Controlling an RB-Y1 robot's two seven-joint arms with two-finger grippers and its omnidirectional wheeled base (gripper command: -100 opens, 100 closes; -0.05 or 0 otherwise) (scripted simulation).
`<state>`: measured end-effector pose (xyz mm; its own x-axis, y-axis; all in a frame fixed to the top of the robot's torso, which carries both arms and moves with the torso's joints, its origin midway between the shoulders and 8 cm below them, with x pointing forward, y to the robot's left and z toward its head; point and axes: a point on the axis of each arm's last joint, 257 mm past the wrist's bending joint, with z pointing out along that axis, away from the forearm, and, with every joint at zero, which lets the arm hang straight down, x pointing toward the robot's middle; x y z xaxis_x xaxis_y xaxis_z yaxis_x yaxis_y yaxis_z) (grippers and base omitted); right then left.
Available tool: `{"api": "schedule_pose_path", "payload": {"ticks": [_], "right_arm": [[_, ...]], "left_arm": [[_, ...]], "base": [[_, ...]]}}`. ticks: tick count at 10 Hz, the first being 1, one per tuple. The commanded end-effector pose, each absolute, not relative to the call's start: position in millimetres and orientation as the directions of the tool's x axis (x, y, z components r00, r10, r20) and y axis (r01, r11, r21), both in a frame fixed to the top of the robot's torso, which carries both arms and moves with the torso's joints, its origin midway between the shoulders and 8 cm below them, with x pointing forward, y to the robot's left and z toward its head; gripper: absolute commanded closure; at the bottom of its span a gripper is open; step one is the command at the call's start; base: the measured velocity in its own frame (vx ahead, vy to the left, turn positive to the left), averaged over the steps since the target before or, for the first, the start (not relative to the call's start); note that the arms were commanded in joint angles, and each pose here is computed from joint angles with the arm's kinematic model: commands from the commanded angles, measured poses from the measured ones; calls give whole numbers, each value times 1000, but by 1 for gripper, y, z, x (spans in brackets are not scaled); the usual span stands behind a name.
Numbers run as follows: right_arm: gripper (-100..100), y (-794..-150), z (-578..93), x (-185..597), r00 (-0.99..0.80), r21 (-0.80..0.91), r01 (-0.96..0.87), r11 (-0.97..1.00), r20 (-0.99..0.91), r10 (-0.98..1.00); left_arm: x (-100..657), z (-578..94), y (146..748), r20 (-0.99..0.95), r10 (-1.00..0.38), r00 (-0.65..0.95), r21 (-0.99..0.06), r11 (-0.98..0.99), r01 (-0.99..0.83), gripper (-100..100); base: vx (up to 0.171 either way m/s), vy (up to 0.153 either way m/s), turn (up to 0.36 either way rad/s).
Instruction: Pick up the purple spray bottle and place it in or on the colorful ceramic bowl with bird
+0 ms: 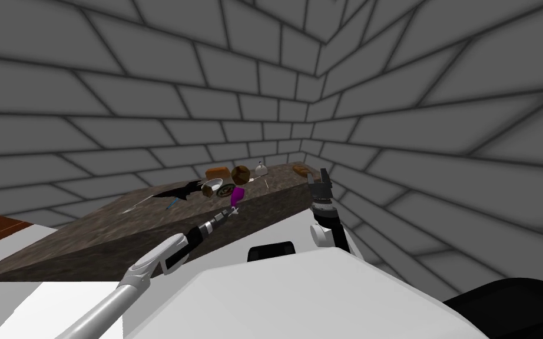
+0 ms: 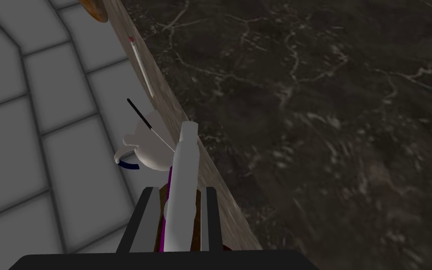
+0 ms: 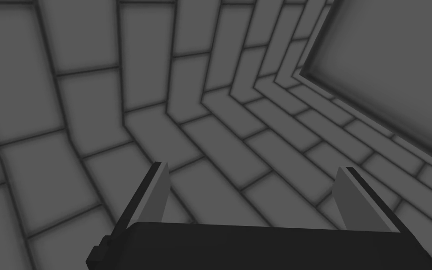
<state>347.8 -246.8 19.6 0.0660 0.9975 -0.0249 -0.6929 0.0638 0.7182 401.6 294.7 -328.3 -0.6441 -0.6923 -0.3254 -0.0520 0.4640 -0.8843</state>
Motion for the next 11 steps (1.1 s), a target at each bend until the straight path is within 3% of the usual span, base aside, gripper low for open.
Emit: {"api": "schedule_pose_path", "payload": {"ticks": [1, 11], "right_arm": [[0, -247, 20, 348, 66, 718, -693, 64, -25, 998], [0, -247, 20, 348, 66, 718, -693, 64, -25, 998]], "left_arm": [[401, -325, 300, -319, -671, -669, -875, 479, -63, 100], [400, -304, 341, -249, -627, -738, -831, 529, -170, 100]], "base": [[8, 20, -65], [19, 19, -41]]}}
